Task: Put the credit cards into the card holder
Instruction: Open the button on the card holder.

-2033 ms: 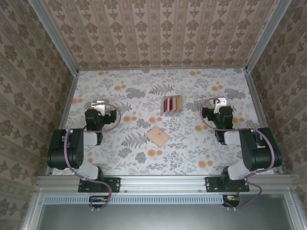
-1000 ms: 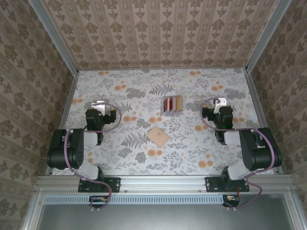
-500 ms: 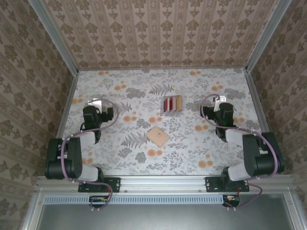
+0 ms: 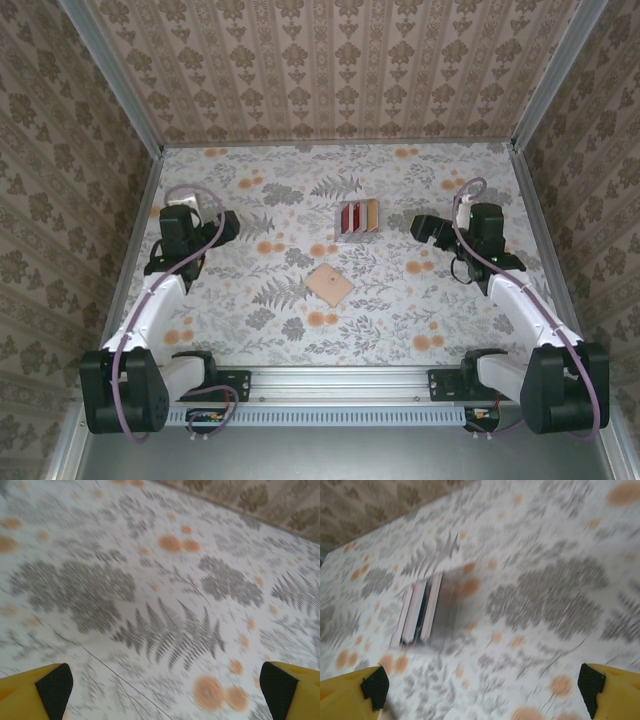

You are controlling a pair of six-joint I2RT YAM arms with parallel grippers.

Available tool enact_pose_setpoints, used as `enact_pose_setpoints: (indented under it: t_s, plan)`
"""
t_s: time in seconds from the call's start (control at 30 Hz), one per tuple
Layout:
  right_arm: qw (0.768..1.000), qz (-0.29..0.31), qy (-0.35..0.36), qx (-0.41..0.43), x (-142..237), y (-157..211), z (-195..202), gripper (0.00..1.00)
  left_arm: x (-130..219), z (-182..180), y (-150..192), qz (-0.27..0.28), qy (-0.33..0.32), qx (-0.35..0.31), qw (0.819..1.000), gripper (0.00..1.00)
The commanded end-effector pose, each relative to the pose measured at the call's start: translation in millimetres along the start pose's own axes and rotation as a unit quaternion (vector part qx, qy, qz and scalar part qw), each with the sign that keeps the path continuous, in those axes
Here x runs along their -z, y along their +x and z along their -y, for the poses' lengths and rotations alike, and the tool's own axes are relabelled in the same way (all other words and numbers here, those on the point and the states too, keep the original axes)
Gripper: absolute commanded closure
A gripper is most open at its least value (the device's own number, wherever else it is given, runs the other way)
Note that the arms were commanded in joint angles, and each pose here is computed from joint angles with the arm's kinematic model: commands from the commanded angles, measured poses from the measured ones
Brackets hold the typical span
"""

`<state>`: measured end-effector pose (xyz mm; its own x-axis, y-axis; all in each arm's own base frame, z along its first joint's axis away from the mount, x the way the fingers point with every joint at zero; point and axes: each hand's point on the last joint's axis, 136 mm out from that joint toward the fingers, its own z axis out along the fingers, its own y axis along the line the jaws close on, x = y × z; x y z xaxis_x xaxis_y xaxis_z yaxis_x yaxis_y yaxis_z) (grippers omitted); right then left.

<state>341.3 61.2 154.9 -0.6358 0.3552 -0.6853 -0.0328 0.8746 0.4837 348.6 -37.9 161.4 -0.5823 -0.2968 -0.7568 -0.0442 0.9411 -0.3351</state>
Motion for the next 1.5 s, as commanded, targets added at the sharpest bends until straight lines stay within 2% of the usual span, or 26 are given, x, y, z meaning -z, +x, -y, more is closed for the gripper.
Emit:
enact_pose_setpoints:
  t_s: [0.0, 0.27, 0.4, 0.47, 0.7, 0.93, 1.13, 1.33, 1.47]
  plan:
    - [0.996, -0.075, -0.039, -0.038, 9, 40, -28, 0.00, 13, 24, 18, -0.064, 0.047, 0.049, 0.996, 0.00]
    - [0.989, -0.140, -0.002, 0.053, 14, 116, -65, 0.08, 14, 64, 91, -0.157, 0.107, 0.074, 0.979, 0.00]
    - [0.979, -0.166, 0.029, 0.114, 3, 135, -78, 0.15, 10, 86, 123, -0.192, 0.104, 0.035, 0.975, 0.00]
    - [0.969, -0.185, 0.047, 0.154, -6, 143, -87, 0.21, 7, 92, 132, -0.210, 0.104, 0.031, 0.972, 0.00]
    - [0.929, -0.220, 0.089, 0.285, -45, 167, -137, 0.32, 1, 100, 134, -0.221, 0.103, 0.038, 0.969, 0.00]
    - [0.911, -0.255, 0.088, 0.312, -77, 184, -166, 0.42, 0, 93, 139, -0.230, 0.086, 0.033, 0.969, 0.00]
    - [0.894, -0.287, 0.118, 0.323, -85, 199, -151, 0.44, -2, 88, 142, -0.230, 0.076, 0.024, 0.970, 0.00]
    - [0.891, -0.295, 0.135, 0.318, -99, 204, -142, 0.47, -10, 93, 143, -0.242, 0.081, 0.023, 0.967, 0.00]
    - [0.891, -0.310, 0.132, 0.305, -104, 209, -138, 0.56, -13, 96, 141, -0.246, 0.083, 0.015, 0.966, 0.00]
